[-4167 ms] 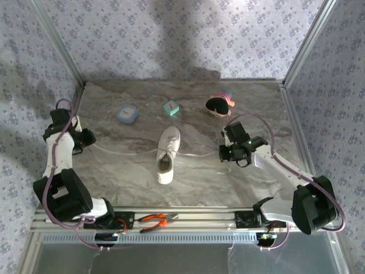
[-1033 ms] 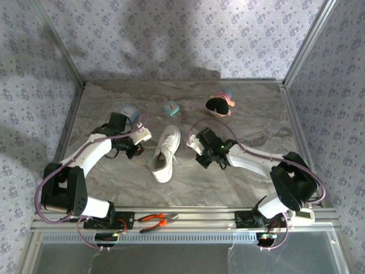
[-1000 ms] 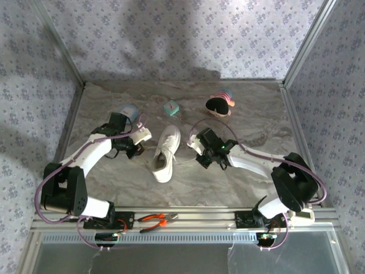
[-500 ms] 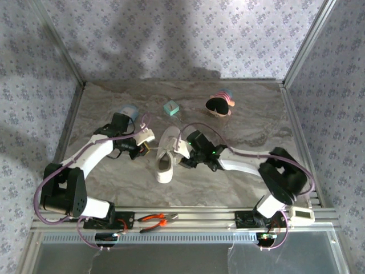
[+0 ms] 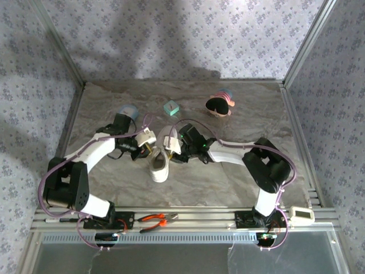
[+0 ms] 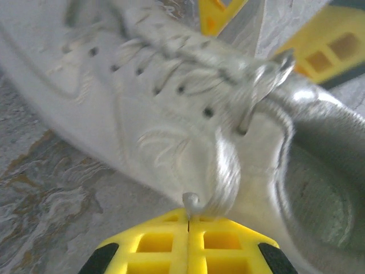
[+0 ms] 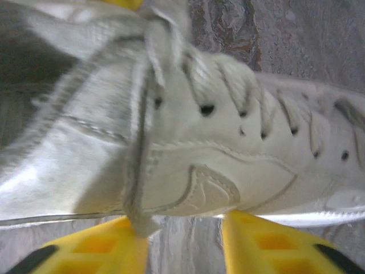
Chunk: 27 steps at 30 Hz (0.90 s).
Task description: Tie the shoes
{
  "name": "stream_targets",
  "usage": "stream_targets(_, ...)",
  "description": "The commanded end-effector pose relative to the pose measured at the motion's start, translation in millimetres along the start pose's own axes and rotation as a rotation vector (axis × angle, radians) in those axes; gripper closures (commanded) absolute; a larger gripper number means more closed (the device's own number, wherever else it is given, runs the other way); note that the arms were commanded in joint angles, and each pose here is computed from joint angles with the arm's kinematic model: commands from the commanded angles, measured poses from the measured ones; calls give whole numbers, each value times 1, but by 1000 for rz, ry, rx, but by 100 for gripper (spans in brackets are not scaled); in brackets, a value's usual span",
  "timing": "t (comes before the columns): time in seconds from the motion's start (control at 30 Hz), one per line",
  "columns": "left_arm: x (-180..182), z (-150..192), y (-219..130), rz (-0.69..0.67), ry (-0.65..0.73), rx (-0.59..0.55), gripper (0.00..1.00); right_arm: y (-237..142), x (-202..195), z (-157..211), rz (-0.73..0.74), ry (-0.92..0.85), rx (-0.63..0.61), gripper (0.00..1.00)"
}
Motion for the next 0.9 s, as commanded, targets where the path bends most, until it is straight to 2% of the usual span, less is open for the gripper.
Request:
stream_targets(0.0, -9, -4, 12, 91, 3, -30, 100, 11, 4, -6, -108, -17, -48, 89)
stream_targets(0.03, -11, -5, 15, 101, -8, -27, 100, 11, 1, -5, -93, -3, -43, 99)
stream_targets(0.07, -12, -6, 18, 107, -18, -23, 100, 11, -2, -4, -75, 14, -37, 100)
stream_targets(0.2, -14, -10, 22, 107, -70, -22, 100, 1, -21, 8, 54, 116, 26, 100)
stream_targets(0.4, -22, -10, 27, 94, -94, 10, 100, -27, -29, 26, 183, 198, 39, 100)
stream_targets(0.57, -32, -14, 24, 84, -65, 18, 100, -48, -28, 34, 234, 221, 60, 100)
stream_targets(0.77, -39, -21, 10, 41, -39, -64, 100, -66, -27, 42, 269, 242, 97, 100)
stream_targets(0.87, -38, -16, 6, -13, -37, -41, 100, -74, -31, 48, 289, 278, 118, 100)
Point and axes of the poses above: each hand's point on the last joint's axis, 136 mm out from that joint toward the fingers, its own y axis out along the fingers, its own x axis along the line the jaws close on, z = x × y, the point moved 9 cm from there along -y, back along the fingers, and after that the axes turned 6 degrees about -y, right-handed, at the moved point
